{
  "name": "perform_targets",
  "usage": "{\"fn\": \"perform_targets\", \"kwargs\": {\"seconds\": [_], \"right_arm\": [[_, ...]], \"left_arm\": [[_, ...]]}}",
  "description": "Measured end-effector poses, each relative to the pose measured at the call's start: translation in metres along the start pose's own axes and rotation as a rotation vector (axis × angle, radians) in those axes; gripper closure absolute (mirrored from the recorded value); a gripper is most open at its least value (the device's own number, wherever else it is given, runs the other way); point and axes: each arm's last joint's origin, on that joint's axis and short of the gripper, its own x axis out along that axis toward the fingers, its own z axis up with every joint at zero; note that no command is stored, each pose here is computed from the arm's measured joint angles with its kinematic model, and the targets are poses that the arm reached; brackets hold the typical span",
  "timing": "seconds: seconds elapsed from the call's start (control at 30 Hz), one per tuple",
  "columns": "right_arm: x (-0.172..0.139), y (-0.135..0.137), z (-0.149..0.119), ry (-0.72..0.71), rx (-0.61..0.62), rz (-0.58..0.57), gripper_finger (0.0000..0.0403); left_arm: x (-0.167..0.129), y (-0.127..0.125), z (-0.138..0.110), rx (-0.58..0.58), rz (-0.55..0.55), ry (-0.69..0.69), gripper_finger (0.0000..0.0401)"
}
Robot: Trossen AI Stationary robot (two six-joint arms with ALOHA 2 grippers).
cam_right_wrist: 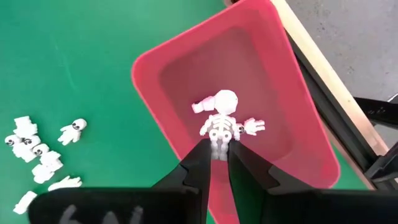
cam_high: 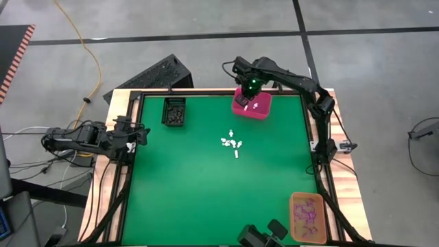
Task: Sort Halloween decoration
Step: Put the white skeleton toy into the pink bin
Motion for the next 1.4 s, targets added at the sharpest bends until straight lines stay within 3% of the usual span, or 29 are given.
{"fn": "perform_targets", "kwargs": {"seconds": [0.47, 0.63, 1.07, 1.2, 1.4], "right_arm": [[0.000, -0.001, 0.000, -0.002, 0.051, 0.000, 0.0320], [0.001, -0.001, 0.000, -0.005, 0.124, 0.001, 0.0316], [0.041, 0.014, -0.024, 0.168, 0.141, 0.003, 0.0228], [0.032, 0.025, -0.019, 0.067, 0.091, 0.029, 0.0227], [-0.015, 0.058, -0.017, -0.199, 0.007, 0.174, 0.0240]], "left_arm": [[0.000, 0.000, 0.000, 0.016, -0.005, 0.008, 0.0218], [0.000, -0.002, 0.000, 0.018, -0.031, 0.030, 0.0218], [0.000, -0.002, 0.000, 0.017, -0.031, 0.024, 0.0218], [0.000, -0.003, 0.000, 0.019, -0.034, 0.025, 0.0218], [0.000, -0.006, 0.001, -0.006, -0.080, 0.044, 0.0218]]}}
